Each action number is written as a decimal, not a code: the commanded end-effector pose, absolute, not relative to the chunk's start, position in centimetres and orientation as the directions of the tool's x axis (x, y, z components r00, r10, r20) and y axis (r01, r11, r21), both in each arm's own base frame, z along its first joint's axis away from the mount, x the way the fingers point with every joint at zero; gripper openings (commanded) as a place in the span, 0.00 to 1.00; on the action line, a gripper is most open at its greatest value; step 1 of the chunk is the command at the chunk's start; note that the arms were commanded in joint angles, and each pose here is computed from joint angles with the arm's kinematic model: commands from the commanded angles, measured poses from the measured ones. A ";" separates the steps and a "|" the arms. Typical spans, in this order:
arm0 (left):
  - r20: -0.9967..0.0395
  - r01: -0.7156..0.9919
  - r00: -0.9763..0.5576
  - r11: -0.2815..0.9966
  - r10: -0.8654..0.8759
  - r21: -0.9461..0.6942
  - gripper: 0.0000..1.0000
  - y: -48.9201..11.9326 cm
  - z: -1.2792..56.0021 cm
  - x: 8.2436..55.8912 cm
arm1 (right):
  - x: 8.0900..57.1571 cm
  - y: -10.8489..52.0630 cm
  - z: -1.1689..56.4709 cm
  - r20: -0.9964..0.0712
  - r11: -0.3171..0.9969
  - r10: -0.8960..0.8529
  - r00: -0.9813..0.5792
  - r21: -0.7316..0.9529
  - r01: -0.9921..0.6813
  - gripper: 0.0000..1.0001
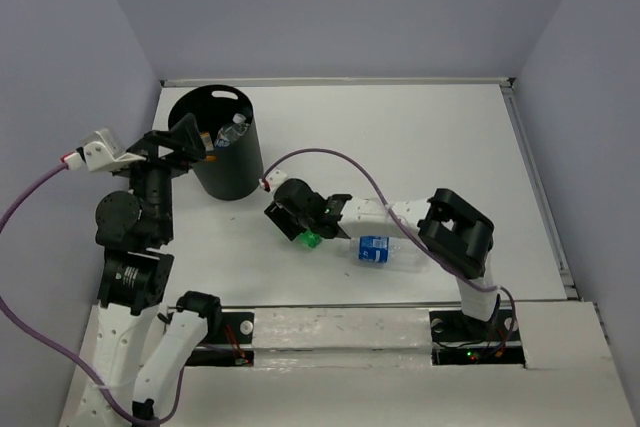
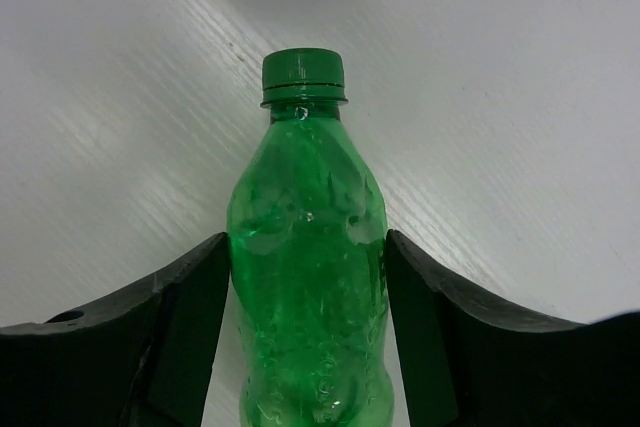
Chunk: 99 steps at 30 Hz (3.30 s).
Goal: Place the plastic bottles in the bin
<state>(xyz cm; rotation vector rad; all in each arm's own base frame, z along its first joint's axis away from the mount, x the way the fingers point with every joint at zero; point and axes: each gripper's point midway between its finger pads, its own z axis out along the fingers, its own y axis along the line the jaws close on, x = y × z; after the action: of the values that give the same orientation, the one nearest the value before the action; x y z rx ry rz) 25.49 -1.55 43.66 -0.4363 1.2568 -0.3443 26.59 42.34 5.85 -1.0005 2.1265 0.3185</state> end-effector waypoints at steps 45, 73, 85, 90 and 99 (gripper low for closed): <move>-0.816 0.046 0.258 0.850 -0.518 -0.525 0.96 -1.6 38.0 20.7 | 35.2 49.9 44.7 -0.976 0.684 0.178 0.124 0.032 -0.728 0.29; -0.842 0.103 0.223 0.871 -0.491 -0.480 0.94 -3.2 37.7 21.6 | 40.0 57.1 41.2 -0.913 0.370 0.409 -0.002 0.167 -0.914 0.93; -0.929 0.573 -0.111 0.741 -0.352 -0.349 0.91 -15.2 35.6 22.7 | 37.9 38.5 41.3 -0.941 0.677 0.334 -0.046 0.274 -0.683 0.80; -0.919 0.626 -0.294 0.675 -0.261 -0.392 0.90 -21.1 32.0 23.4 | 33.9 28.5 29.2 -0.931 0.793 0.294 -0.216 0.364 -0.489 0.74; -0.894 0.621 -0.389 0.780 0.221 -0.077 0.90 -31.7 22.5 24.1 | 26.8 15.6 20.8 -0.851 0.850 0.447 -0.276 0.500 -0.167 0.68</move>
<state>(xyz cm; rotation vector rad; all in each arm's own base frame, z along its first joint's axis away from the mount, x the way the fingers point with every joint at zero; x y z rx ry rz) 22.67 -30.44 23.68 0.5550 1.9670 -0.7350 28.50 19.73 21.63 -0.0037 1.7746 0.6146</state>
